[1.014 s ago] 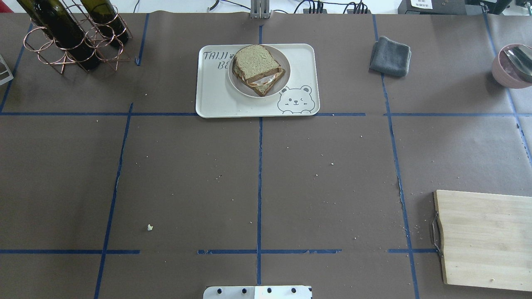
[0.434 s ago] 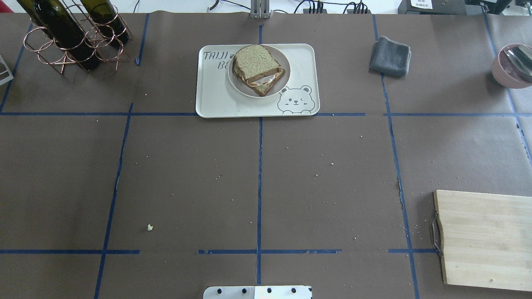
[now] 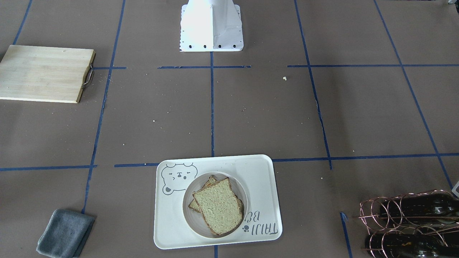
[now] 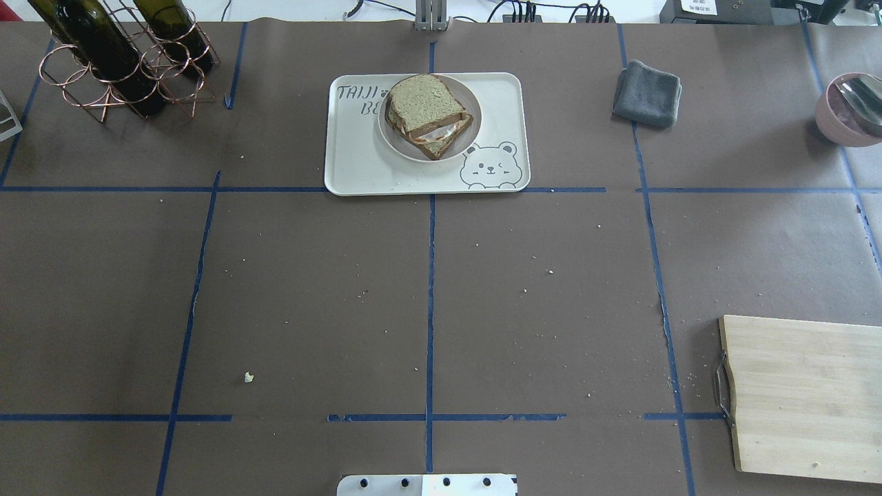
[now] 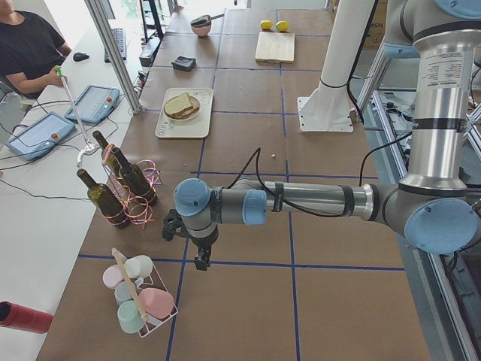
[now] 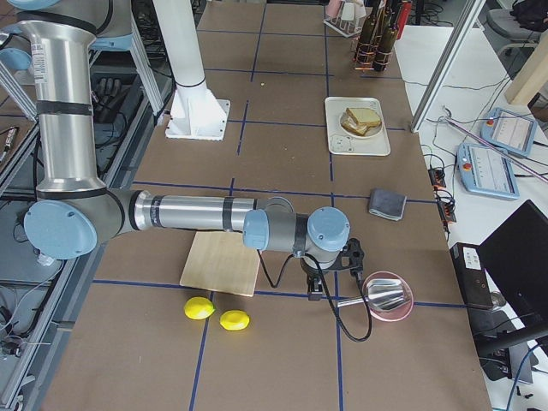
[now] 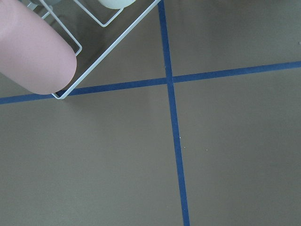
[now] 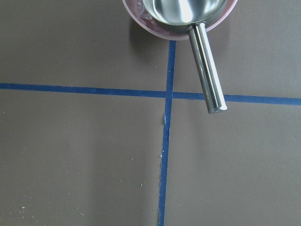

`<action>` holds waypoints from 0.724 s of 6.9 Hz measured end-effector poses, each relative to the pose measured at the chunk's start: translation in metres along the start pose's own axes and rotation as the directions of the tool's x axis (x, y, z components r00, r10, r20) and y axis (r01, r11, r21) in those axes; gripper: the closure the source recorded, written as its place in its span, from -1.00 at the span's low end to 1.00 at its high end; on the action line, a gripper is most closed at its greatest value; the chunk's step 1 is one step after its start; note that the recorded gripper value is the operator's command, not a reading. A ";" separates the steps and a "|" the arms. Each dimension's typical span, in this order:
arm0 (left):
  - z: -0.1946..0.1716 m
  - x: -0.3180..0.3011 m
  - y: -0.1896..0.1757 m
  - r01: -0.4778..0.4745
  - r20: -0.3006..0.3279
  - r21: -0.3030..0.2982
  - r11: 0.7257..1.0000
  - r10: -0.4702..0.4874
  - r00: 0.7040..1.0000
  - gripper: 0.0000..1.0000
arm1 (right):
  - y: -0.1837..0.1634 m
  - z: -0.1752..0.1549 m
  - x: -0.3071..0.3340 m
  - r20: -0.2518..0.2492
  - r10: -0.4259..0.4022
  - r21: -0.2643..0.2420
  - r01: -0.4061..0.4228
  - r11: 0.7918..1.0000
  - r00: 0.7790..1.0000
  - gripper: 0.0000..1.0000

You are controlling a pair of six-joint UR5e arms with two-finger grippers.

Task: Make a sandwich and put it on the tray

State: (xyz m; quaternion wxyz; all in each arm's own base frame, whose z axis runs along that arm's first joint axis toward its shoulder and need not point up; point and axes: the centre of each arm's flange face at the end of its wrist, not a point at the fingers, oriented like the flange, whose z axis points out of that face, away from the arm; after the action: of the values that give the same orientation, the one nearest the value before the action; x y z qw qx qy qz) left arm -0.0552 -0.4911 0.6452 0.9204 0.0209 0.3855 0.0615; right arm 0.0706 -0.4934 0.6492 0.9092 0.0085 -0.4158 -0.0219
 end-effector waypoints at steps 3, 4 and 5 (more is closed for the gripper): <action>-0.001 0.001 -0.002 -0.002 0.000 0.002 1.000 0.002 1.000 -1.00 | 0.003 0.000 0.002 0.001 0.004 0.000 -0.004 1.000 1.000 -1.00; -0.002 0.001 -0.002 -0.003 0.000 0.003 1.000 0.003 1.000 -1.00 | 0.004 0.000 0.002 0.002 0.005 0.000 -0.005 1.000 1.000 -1.00; -0.002 0.002 -0.002 -0.004 0.000 0.004 1.000 0.004 1.000 -1.00 | 0.004 0.000 0.003 0.002 0.006 0.001 -0.006 1.000 1.000 -1.00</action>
State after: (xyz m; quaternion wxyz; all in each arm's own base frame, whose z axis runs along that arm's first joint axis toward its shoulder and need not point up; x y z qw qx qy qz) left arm -0.0552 -0.4933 0.6422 0.9204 0.0233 0.3853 0.0624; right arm 0.0725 -0.4896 0.6512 0.9089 0.0075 -0.4166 -0.0191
